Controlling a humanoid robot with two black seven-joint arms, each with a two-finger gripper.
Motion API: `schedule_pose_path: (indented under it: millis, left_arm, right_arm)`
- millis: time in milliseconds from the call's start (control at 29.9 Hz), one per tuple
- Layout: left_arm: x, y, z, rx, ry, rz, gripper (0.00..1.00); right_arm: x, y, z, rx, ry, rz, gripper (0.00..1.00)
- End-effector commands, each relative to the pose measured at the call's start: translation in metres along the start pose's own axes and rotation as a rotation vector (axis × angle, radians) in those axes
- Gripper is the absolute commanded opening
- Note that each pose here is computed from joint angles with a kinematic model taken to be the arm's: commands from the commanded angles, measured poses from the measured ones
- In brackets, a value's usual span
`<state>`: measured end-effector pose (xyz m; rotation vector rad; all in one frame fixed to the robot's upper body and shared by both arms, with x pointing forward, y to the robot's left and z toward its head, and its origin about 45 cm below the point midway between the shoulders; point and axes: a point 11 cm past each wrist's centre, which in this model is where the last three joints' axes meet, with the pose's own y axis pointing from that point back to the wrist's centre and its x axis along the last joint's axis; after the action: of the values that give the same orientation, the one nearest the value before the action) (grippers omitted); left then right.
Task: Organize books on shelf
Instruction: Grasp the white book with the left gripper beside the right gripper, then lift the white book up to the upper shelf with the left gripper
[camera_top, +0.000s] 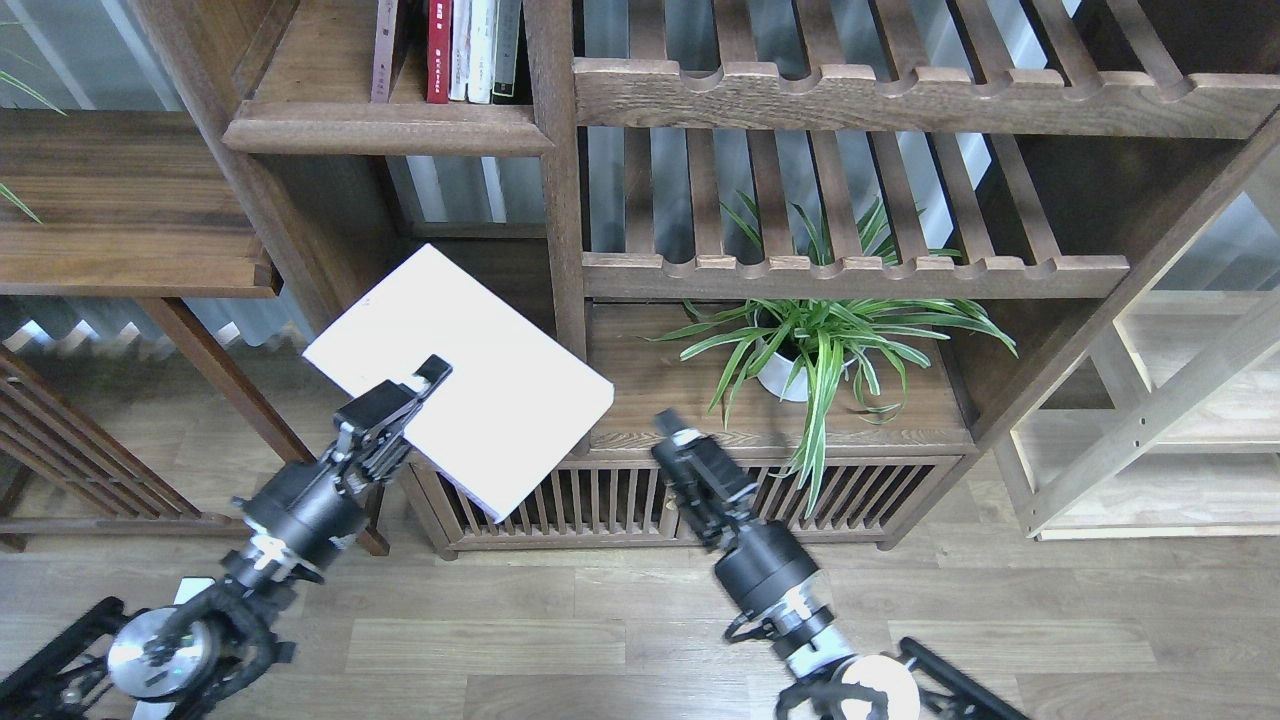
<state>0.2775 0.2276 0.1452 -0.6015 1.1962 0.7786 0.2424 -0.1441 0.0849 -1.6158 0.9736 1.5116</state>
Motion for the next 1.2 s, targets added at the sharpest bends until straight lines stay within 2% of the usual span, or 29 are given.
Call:
schedule_pose_path:
  millis: [0,100,267,502,669,903,1170]
  left_arm:
    - [0.001,0.007,0.016,-0.007,-0.091,0.023,0.02]
    - [-0.008,0.009,0.03,-0.003,-0.185,0.015,0.02]
    - [-0.051,0.009,0.05,0.033,-0.378,-0.062,0.02]
    - [-0.098,0.019,0.085,0.084,-0.848,-0.06,0.02]
    - [-0.125,0.022,0.096,0.087,-1.068,-0.05,0.02]
    - [-0.146,0.031,0.133,0.013,-1.22,0.038,0.02]
    - [-0.19,0.02,0.174,-0.06,-1.315,0.047,0.02]
  right_arm:
    - [0.01,0.005,-0.023,0.056,0.024,0.032,1.0]
    - [0.011,0.006,-0.031,0.075,0.03,0.037,1.0]
    - [0.014,0.007,-0.039,0.095,0.038,0.048,1.0]
    - [0.018,0.006,-0.044,0.109,0.041,0.061,1.0]
    - [0.018,0.003,-0.05,0.125,0.038,0.06,1.0]
    - [0.019,-0.002,-0.055,0.142,0.03,0.063,1.0]
    - [0.017,-0.01,-0.054,0.14,0.026,0.054,1.0]
